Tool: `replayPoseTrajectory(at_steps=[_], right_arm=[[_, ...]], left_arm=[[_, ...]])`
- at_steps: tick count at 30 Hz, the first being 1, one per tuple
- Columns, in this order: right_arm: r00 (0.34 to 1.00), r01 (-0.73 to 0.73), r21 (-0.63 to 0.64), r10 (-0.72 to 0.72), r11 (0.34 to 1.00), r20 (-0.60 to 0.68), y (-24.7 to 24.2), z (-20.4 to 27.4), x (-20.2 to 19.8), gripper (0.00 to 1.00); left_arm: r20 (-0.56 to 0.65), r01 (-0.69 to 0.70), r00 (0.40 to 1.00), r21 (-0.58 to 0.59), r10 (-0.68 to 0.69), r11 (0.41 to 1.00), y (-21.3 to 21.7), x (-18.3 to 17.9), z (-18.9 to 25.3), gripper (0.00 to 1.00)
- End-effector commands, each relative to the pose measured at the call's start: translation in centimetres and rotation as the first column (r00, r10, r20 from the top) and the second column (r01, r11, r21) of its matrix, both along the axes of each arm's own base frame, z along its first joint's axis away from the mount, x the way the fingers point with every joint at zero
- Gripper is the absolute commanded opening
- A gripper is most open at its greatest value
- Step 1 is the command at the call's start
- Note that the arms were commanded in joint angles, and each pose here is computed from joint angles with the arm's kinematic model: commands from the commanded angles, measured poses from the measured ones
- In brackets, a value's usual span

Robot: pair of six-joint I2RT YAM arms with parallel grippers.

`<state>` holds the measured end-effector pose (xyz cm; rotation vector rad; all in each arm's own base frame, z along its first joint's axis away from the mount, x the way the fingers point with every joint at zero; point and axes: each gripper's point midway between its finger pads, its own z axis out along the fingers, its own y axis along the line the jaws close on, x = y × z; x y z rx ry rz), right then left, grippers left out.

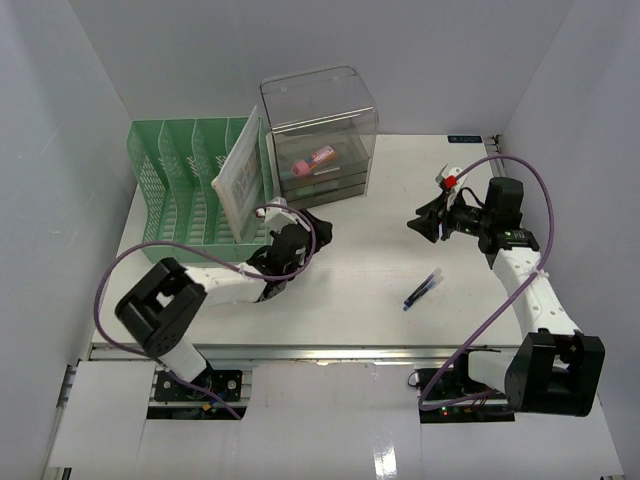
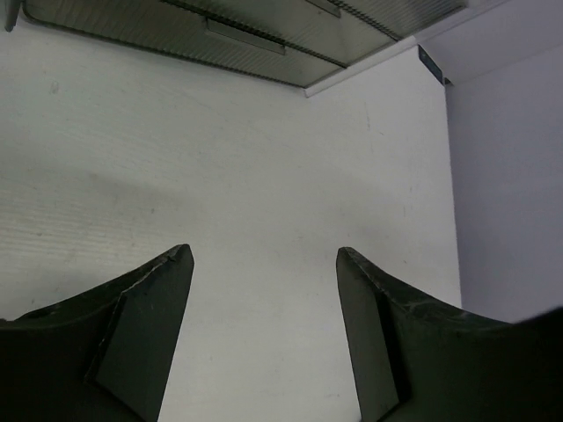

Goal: Organize the desk

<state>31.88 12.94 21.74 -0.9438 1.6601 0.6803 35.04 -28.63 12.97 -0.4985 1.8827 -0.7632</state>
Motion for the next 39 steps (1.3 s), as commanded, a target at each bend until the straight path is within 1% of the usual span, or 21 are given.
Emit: replayPoseTrajectory(at_steps=[1, 3, 5, 7, 8, 10, 13, 15, 18, 22, 27, 33, 36, 39], right_arm=[[0.998, -0.027, 0.055, 0.024, 0.998, 0.059, -0.1, 1.9, -0.5, 0.5], [0.998, -0.029, 0.06, 0.025, 0.998, 0.063, -0.2, 2.1, -0.6, 0.5], [0.997, -0.03, 0.064, 0.026, 0.998, 0.066, -0.3, 2.2, -0.6, 0.5], [0.997, -0.035, 0.067, 0.031, 0.997, 0.067, -0.4, 2.2, -0.7, 0.5], [0.997, -0.037, 0.069, 0.032, 0.997, 0.068, -0.4, 2.2, -0.8, 0.5], [0.997, -0.035, 0.069, 0.03, 0.997, 0.07, -0.6, 2.2, -0.8, 0.5], [0.997, -0.031, 0.073, 0.026, 0.997, 0.069, -0.8, 2.2, -0.8, 0.5], [0.997, -0.03, 0.077, 0.025, 0.997, 0.067, -1.0, 2.2, -0.8, 0.5], [0.998, -0.03, 0.083, 0.024, 0.996, 0.066, -1.3, 2.2, -0.8, 0.5], [0.998, -0.03, 0.09, 0.024, 0.995, 0.065, -1.6, 2.3, -0.8, 0.5], [0.998, -0.032, 0.099, 0.026, 0.995, 0.061, -1.8, 2.4, -0.9, 0.5], [0.998, -0.028, 0.116, 0.02, 0.993, 0.062, -2.4, 2.8, -1.1, 0.5], [0.998, -0.028, 0.124, 0.021, 0.992, 0.058, -2.6, 2.8, -1.2, 0.5], [0.998, -0.035, 0.128, 0.028, 0.991, 0.056, -2.5, 2.8, -1.3, 0.5]], left_arm=[[0.073, -0.146, 0.983, -0.232, 0.166, 0.962, -1.6, 4.0, 2.7, 0.61], [0.071, -0.161, 0.98, -0.283, 0.188, 0.946, -2.3, 4.9, 2.2, 0.53], [0.065, -0.172, 0.976, -0.34, 0.206, 0.925, -3.0, 5.7, 1.5, 0.49], [0.075, -0.162, 0.976, -0.386, 0.206, 0.908, -3.6, 6.4, 0.8, 0.51], [0.088, -0.143, 0.977, -0.416, 0.197, 0.898, -3.9, 6.8, 0.5, 0.53], [0.132, -0.115, 0.971, -0.483, 0.201, 0.868, -4.1, 7.6, 1.1, 0.56], [0.177, -0.106, 0.957, -0.527, 0.23, 0.844, -3.6, 8.2, 0.6, 0.56], [0.211, -0.114, 0.944, -0.512, 0.253, 0.851, -3.2, 8.7, 0.4, 0.57], [0.224, -0.139, 0.937, -0.466, 0.269, 0.874, -3.0, 9.4, -0.1, 0.6], [0.241, -0.16, 0.927, -0.44, 0.288, 0.883, -2.5, 10.6, -0.2, 0.61], [0.212, -0.206, 0.926, -0.415, 0.314, 0.887, -2.3, 11.7, -1.5, 0.61], [0.156, -0.249, 0.929, -0.404, 0.335, 0.88, -2.3, 12.5, -3.0, 0.54], [0.131, -0.259, 0.933, -0.403, 0.335, 0.878, -2.4, 12.6, -3.3, 0.53], [0.11, -0.274, 0.933, -0.397, 0.342, 0.876, -2.3, 12.5, -3.5, 0.54]])
